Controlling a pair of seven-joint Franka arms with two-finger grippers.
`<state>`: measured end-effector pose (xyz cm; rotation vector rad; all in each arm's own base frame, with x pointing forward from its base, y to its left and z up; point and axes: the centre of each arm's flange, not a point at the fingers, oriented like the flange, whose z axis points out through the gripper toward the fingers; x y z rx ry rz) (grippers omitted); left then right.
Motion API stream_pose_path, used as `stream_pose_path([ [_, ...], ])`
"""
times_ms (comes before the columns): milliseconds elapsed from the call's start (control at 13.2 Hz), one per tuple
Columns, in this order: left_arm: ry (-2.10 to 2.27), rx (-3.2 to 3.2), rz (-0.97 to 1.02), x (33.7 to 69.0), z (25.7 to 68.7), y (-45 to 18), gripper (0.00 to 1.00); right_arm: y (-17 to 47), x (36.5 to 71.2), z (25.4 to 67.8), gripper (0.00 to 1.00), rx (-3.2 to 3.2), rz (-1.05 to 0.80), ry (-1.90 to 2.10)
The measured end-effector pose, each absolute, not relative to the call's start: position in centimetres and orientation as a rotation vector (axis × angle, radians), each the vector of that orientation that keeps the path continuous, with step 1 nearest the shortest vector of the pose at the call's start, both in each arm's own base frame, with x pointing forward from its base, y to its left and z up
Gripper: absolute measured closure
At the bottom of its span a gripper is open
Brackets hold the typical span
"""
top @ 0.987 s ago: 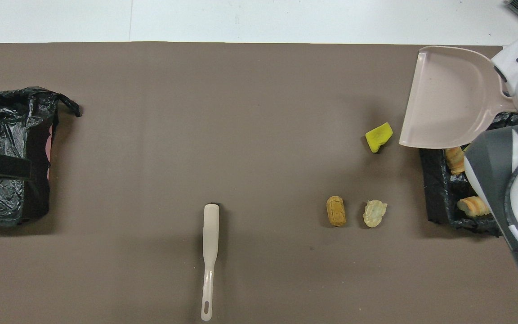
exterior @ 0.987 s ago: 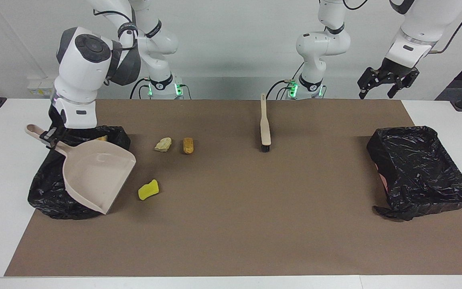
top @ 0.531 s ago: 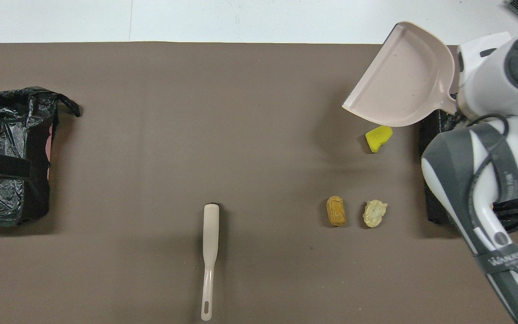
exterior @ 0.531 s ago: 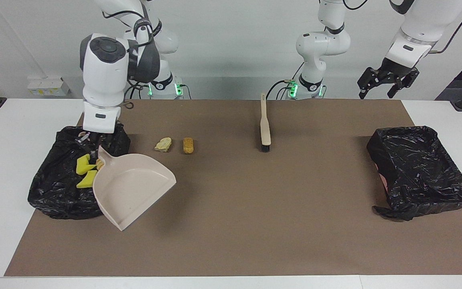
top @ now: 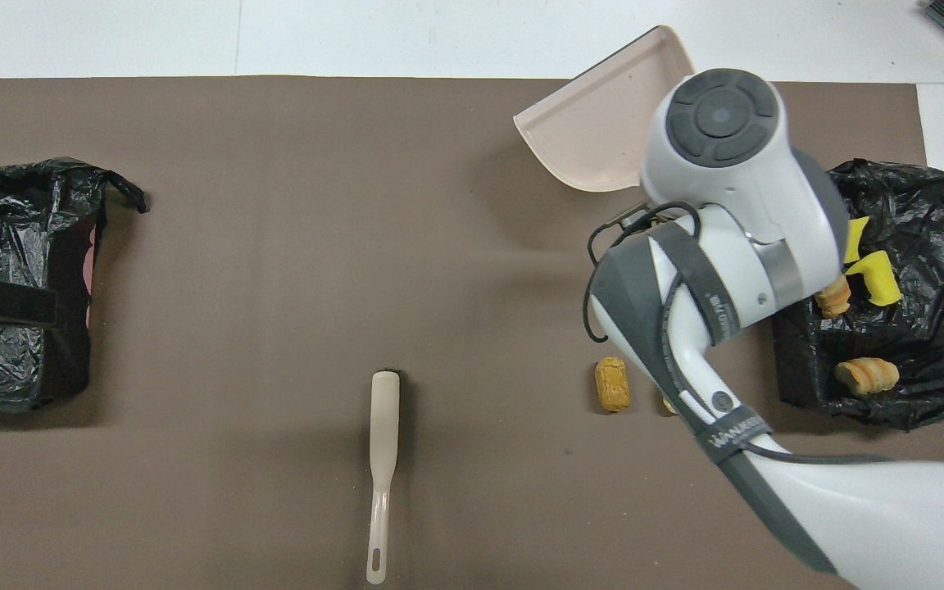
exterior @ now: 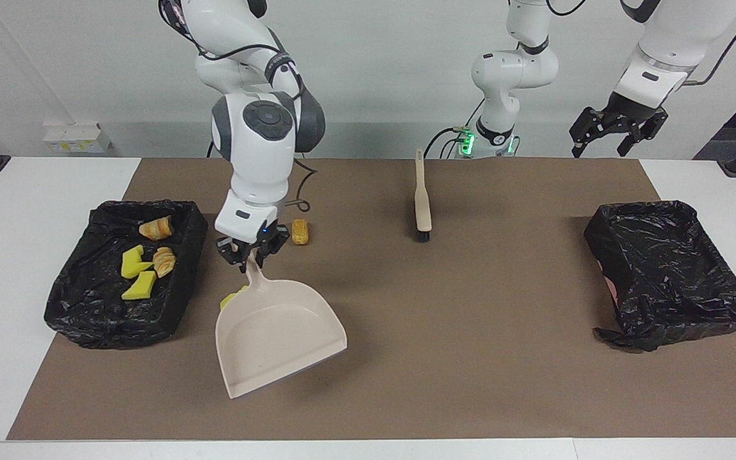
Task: Sweep and dump trash in bin
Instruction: 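Lift the empty dustpan out of the bin with the right gripper, then lower the dustpan onto the table center with the right gripper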
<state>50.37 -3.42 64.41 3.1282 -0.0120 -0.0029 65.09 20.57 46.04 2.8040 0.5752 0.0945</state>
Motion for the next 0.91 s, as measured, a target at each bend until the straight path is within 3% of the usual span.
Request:
stream_pose_path([
  [607, -0.012, 3.128, -0.003, 50.4, 64.4, -3.4, 0.00, 37.8, 63.3, 39.9, 0.69, 3.028, 0.003, 0.094],
  [911, -0.012, 3.128, -0.003, 50.4, 64.4, -3.4, 0.00, 42.1, 62.4, 37.8, 0.69, 3.133, -0.087, -0.054],
])
